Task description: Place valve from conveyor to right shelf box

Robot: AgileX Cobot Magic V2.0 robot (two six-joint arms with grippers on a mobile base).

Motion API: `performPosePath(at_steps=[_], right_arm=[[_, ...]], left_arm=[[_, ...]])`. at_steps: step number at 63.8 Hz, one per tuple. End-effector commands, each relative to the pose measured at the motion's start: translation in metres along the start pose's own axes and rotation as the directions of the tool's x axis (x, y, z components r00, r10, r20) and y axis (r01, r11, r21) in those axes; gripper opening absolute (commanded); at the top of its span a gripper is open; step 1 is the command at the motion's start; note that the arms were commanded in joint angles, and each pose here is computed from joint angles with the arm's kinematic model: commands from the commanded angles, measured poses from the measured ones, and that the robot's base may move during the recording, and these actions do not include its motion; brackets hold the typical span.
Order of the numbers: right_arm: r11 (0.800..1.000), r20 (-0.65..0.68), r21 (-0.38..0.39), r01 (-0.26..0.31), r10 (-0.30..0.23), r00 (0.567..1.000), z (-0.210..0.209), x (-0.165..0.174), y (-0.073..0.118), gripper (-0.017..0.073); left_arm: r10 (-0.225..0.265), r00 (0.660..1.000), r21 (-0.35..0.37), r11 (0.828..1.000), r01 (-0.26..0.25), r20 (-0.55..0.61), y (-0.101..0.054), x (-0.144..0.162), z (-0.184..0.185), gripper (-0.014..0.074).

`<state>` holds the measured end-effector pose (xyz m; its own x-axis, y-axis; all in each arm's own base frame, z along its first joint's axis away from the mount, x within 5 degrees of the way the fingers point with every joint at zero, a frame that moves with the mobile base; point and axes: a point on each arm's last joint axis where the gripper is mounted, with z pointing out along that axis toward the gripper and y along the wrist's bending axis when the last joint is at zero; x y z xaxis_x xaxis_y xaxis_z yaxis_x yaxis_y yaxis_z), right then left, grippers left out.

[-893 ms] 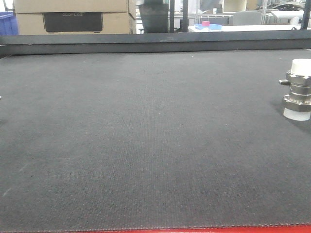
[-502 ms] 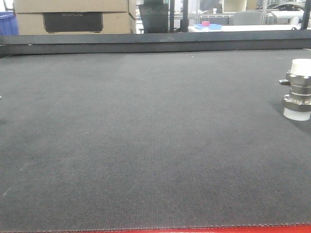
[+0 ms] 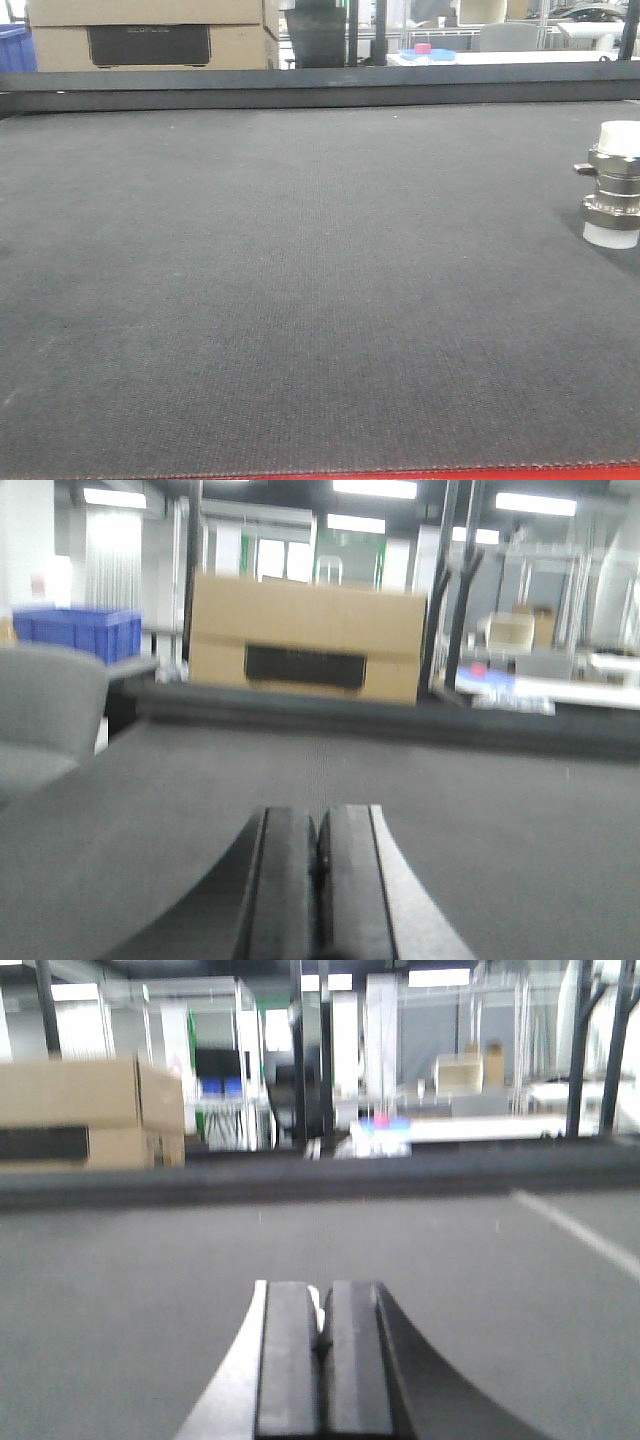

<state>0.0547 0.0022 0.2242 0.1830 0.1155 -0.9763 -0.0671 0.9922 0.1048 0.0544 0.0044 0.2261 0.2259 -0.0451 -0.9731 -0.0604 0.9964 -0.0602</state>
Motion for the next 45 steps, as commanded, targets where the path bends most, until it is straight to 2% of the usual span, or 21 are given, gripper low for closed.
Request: performPosePath(at_steps=[1, 10, 15, 21, 25, 26, 27, 32, 37, 41, 45], right_arm=[[1.0, 0.095, -0.001, 0.004, -0.004, 0.995, -0.001, -0.025, 0.002, -0.0162], [1.0, 0.12, -0.022, 0.006, -0.003, 0.993, -0.008, -0.073, 0.009, -0.0162], [1.0, 0.127, -0.03, 0.007, -0.003, 0.992, -0.011, -0.099, 0.012, -0.0144], [0.999, 0.108, -0.032, 0.008, -0.004, 0.994, -0.004, -0.12, 0.015, -0.0023], [0.999, 0.09, -0.032, 0.008, -0.005, 0.996, 0.003, -0.13, 0.016, 0.0106], [0.999, 0.082, -0.031, 0.007, -0.005, 0.997, 0.005, -0.132, 0.016, 0.0174], [0.999, 0.076, -0.031, 0.007, -0.005, 0.997, 0.007, -0.133, 0.017, 0.0193], [1.0, 0.035, -0.027, 0.006, -0.005, 0.999, 0.02, -0.135, 0.017, 0.0394], [1.0, -0.02, -0.021, 0.013, -0.013, 1.0, 0.032, -0.131, 0.016, 0.0579], [0.999, -0.051, -0.014, 0.041, -0.042, 0.998, 0.041, -0.127, 0.016, 0.0568], [0.999, -0.079, -0.011, 0.045, -0.046, 0.996, 0.051, -0.125, 0.015, 0.0568]], left_arm=[[-0.012, 0.996, 0.0, 1.0, 0.012, 0.085, -0.001, -0.02, -0.001, -0.0111], [-0.003, 0.998, 0.014, 1.0, 0.003, 0.056, -0.004, -0.058, -0.004, -0.0104], [0.006, 1.0, 0.018, 1.0, -0.005, -0.016, -0.006, -0.078, -0.001, -0.0036], [0.01, 0.993, 0.021, 1.0, -0.008, -0.12, -0.008, -0.095, 0.007, 0.0141], [0.011, 0.988, 0.022, 1.0, -0.008, -0.152, -0.009, -0.107, 0.014, 0.0282], [0.011, 0.987, 0.022, 1.0, -0.008, -0.162, -0.01, -0.109, 0.016, 0.0312], [0.011, 0.984, 0.022, 1.0, -0.007, -0.178, -0.01, -0.11, 0.019, 0.0341], [0.012, 0.971, 0.021, 1.0, -0.007, -0.238, -0.011, -0.119, 0.033, 0.0481], [0.009, 0.945, 0.021, 1.0, -0.002, -0.326, -0.012, -0.123, 0.047, 0.0551], [-0.01, 0.918, 0.027, 0.999, 0.023, -0.397, -0.013, -0.126, 0.059, 0.059], [-0.018, 0.893, 0.046, 0.998, 0.044, -0.449, -0.017, -0.129, 0.07, 0.059]])
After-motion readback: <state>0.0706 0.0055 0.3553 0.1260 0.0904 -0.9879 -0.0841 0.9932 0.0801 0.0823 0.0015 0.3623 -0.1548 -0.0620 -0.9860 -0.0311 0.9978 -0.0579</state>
